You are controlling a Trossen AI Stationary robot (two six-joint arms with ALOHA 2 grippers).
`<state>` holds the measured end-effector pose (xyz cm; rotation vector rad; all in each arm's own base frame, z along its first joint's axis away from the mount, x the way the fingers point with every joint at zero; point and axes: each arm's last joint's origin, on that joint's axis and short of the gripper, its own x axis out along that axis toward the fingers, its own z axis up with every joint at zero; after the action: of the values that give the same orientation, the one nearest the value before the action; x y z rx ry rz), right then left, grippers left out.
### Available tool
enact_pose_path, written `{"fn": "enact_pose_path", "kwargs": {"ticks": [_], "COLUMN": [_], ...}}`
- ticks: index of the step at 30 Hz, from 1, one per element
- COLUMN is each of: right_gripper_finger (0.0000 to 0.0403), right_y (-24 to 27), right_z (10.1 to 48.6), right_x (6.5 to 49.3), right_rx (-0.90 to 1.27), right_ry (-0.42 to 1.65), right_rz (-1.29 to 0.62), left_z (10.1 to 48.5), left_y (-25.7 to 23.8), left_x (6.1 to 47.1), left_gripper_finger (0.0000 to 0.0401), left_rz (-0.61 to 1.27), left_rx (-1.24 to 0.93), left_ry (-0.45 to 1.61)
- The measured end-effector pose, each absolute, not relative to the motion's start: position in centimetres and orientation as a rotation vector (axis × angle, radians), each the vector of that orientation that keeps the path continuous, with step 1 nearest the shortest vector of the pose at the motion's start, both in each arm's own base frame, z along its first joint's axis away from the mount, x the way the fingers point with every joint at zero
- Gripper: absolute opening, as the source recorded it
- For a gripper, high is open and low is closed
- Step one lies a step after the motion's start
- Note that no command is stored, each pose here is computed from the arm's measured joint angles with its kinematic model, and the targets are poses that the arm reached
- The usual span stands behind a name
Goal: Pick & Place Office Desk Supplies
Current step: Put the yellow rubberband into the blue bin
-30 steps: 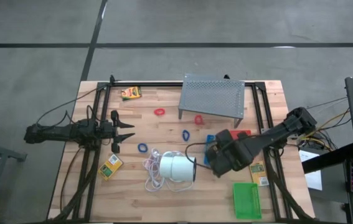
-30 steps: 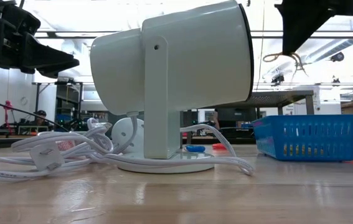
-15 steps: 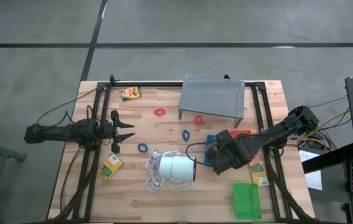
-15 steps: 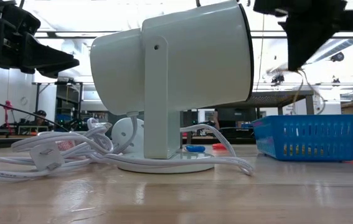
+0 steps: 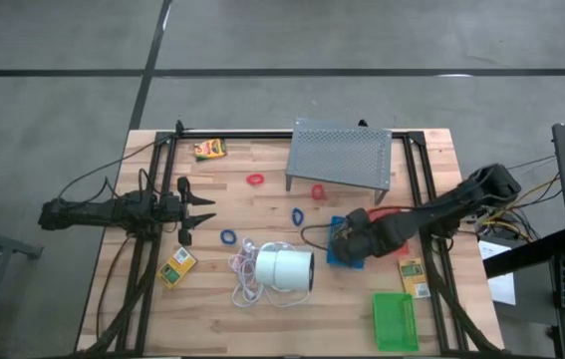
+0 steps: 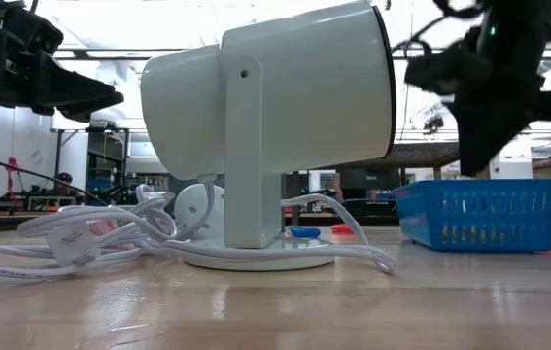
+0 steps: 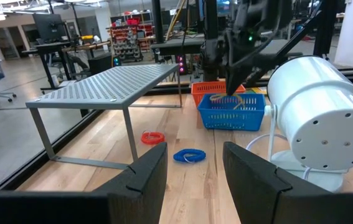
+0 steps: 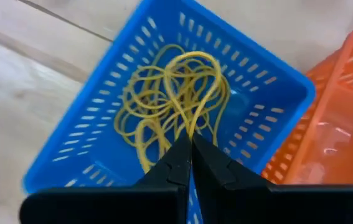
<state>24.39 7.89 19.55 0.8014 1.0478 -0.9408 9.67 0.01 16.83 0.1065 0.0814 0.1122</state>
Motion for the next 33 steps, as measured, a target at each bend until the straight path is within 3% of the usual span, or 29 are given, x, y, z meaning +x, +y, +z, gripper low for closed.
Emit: {"fn": "enact_pose_path", "kwargs": {"ticks": [33], "right_gripper_finger": [0.0008], "right_y": [7.5], "right_z": [15.8], "right_x": [23.7], "right_rx": [0.914], "right_ry": [1.061], "right_rz": [-0.933], "left_z": [16.8], "left_y": [0.0], "left_x": [9.7], "left_gripper_finger": [0.0159], "left_rz": [0.112], "left_rx": [0.106], "left_ry": [0.081]}}
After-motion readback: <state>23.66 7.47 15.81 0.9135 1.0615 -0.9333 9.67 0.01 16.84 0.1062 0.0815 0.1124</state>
